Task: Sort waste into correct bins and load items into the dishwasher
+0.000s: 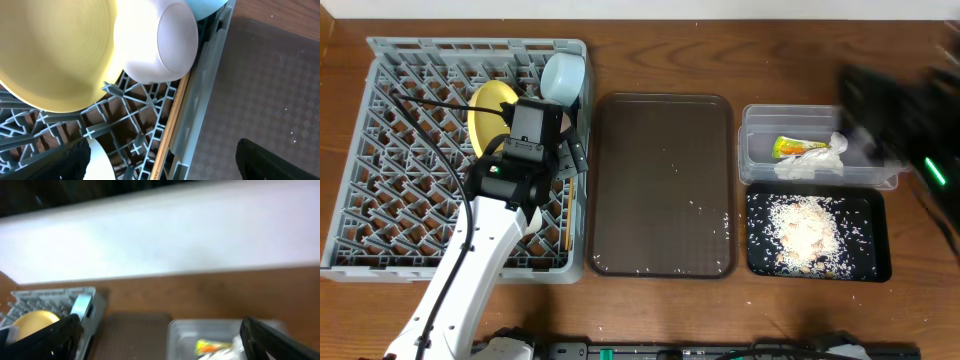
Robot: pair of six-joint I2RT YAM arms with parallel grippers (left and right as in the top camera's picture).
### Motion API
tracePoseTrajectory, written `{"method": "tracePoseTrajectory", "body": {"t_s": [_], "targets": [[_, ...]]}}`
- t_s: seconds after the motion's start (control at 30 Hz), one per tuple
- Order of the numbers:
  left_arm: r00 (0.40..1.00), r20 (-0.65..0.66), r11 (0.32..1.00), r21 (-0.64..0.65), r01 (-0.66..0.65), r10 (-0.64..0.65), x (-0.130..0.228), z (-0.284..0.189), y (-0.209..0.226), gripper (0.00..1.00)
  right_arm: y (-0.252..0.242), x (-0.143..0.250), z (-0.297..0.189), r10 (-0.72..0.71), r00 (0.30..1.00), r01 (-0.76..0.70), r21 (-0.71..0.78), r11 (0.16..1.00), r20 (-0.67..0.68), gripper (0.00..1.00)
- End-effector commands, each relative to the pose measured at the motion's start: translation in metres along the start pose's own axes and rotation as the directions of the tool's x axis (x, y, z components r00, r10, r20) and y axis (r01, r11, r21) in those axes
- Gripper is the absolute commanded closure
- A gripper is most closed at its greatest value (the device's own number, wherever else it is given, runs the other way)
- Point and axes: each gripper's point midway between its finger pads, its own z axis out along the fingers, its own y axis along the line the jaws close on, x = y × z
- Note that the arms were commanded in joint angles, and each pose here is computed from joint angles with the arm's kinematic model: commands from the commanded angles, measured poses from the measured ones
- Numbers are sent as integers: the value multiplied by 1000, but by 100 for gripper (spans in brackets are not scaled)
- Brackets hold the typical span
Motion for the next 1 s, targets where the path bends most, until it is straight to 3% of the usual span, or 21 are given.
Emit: {"method": "tracePoseTrajectory", "body": {"t_s": [0.0,0.13,0.27,0.43,0.57,0.7,0.8,0.97], "targets": [[1000,7,1000,-4,8,-8,-1,-1,2,7,-13,-6,-52,-150,983,146,46,988,102,1],[1000,7,1000,-4,8,-8,-1,-1,2,7,-35,9,-99,-136,965,115,103,988,223,1],[1000,7,1000,-4,8,-8,-1,-1,2,7,-45,37,-117,-157,930,123,121,985,333,1],[1000,7,1000,-4,8,-8,-1,-1,2,7,-55,86,-108,-172,864,128,123,984,473,1],[1000,7,1000,-4,8,-8,-1,-1,2,7,-51,108,-95,-192,749,183,80,980,635,1],[1000,7,1000,-4,8,-8,-1,-1,2,6,-49,123,-77,-197,672,230,51,972,714,1],[1000,7,1000,-4,8,-8,-1,-1,2,6,-51,143,-46,-186,695,247,12,969,695,1],[1000,7,1000,-4,8,-8,-1,-1,2,6,-70,210,19,-131,825,190,-52,980,550,1]]}}
